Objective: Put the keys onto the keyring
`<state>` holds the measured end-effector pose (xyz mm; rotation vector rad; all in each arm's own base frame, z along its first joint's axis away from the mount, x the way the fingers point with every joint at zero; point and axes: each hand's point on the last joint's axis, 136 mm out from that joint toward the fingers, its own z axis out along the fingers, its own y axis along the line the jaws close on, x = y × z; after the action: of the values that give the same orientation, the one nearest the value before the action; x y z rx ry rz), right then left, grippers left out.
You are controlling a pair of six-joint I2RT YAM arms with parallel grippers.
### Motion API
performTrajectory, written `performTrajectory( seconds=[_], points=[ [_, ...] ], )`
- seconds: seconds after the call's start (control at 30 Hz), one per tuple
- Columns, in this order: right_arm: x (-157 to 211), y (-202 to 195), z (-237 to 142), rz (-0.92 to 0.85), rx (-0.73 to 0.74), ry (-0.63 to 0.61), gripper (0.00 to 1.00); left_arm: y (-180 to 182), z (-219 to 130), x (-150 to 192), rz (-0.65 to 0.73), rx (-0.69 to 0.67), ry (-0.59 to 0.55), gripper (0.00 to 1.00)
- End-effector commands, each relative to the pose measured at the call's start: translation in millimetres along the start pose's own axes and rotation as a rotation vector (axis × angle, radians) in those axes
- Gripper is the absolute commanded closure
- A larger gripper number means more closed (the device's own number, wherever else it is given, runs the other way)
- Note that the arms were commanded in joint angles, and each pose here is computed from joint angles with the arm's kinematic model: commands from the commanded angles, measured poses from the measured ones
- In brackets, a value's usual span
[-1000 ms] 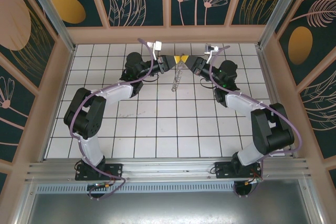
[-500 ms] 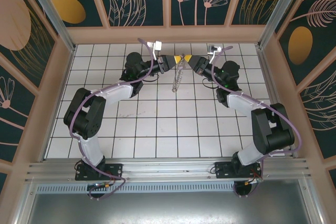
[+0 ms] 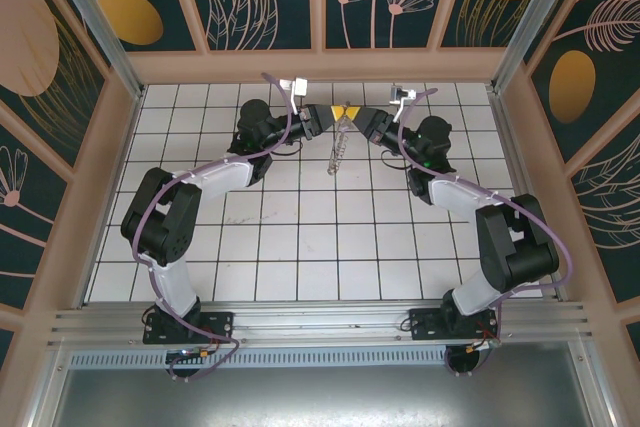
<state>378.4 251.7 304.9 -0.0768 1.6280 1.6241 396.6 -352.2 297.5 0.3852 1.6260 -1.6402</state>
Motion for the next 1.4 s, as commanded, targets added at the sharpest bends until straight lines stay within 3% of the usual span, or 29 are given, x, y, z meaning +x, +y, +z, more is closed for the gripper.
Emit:
performTrajectory(
  seconds=[0.0, 0.27, 0.53, 1.0, 1.37],
  points=[
    [-5, 27, 10, -0.059, -0.080, 0.007, 0.72, -33, -2, -16, 0.068, 0.081, -0.039, 1.00],
    [-2, 27, 13, -0.058, -0.083, 0.017, 0.77, -34, -2, -15, 0.066, 0.083, -0.038, 1.00],
    [-2, 23, 1, -0.056, -0.058, -0.008, 0.68, -48, -6, -15, 0.098, 0.124, -0.030, 1.00],
    [-17, 62, -40, -0.186, 0.011, -0.076, 0.57, -84, -14, -10, 0.329, 0.258, 0.001, 1.00],
    [-2, 77, -31, -0.185, -0.070, -0.019, 0.57, -105, -20, -8, 0.430, 0.317, 0.031, 1.00]
  ],
)
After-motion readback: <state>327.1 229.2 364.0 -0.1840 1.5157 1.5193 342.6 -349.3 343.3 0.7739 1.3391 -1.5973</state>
